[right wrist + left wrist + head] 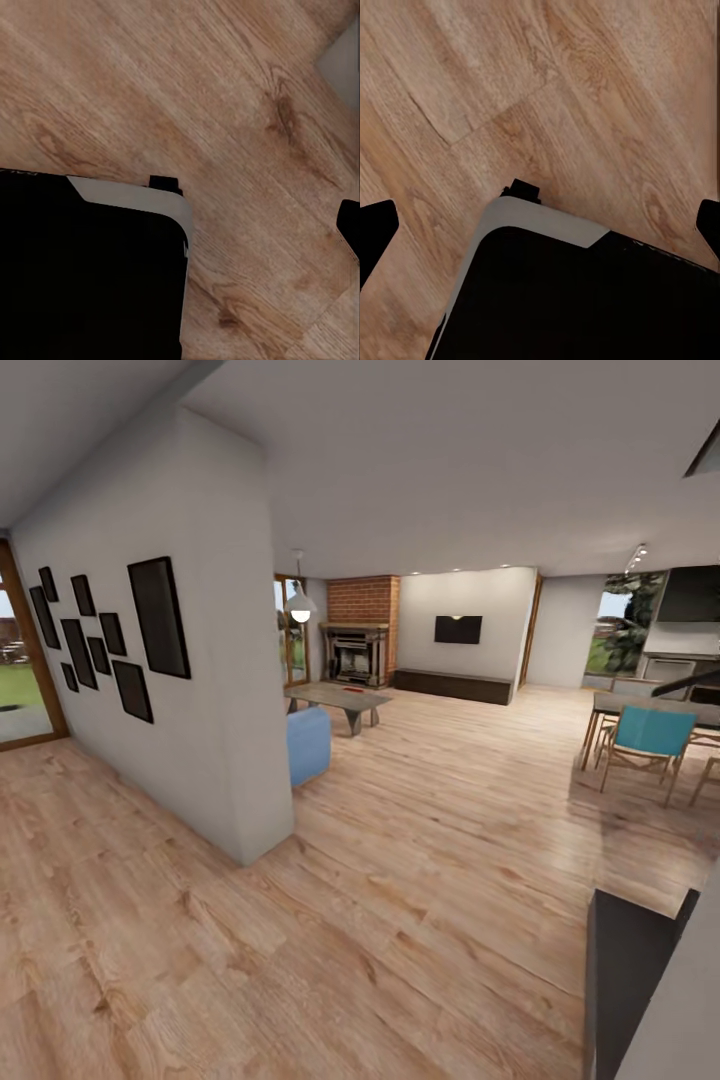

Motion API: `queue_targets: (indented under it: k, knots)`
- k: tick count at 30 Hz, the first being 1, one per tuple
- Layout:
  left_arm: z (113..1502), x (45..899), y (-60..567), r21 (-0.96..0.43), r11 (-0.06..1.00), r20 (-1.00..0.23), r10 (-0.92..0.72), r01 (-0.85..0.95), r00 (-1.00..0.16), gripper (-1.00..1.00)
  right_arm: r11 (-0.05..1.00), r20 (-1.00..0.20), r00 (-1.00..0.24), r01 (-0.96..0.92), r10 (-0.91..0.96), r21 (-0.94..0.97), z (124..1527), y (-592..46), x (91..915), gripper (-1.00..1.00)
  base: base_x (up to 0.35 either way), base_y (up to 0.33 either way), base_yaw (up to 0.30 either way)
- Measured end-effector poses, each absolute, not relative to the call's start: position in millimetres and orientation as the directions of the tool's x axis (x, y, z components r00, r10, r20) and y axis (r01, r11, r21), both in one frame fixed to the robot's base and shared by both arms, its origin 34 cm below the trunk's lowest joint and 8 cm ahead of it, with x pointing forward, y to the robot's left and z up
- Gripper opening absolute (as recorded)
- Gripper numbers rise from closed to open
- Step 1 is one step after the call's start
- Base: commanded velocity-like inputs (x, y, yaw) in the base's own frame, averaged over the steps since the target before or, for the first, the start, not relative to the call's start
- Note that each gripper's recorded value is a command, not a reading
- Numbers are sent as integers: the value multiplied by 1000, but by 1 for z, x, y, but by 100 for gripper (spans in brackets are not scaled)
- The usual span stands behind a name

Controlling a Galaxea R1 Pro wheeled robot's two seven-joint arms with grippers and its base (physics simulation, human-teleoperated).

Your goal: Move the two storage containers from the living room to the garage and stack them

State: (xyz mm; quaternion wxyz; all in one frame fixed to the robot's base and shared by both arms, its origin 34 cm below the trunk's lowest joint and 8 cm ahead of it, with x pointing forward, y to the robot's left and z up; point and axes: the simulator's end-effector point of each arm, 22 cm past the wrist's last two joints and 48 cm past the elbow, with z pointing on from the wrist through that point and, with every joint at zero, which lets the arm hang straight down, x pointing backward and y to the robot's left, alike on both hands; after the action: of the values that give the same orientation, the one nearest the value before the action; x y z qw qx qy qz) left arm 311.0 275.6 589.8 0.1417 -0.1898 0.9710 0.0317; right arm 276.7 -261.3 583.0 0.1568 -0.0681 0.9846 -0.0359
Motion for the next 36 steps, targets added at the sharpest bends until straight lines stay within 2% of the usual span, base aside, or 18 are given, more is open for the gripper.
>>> queue_targets:
  k: [17, 36]
  knots:
    - [590, 311, 276, 8, 926, -287, -360, -378, -888, 100, 988, -304, -942, -122, -145, -94, 583, -262, 277, 100, 325, 0, -5]
    - [590, 311, 275, 8, 926, -286, -359, -377, -888, 100, 988, -303, -942, -121, -145, -98, 583, -263, 276, 100, 325, 0, -229]
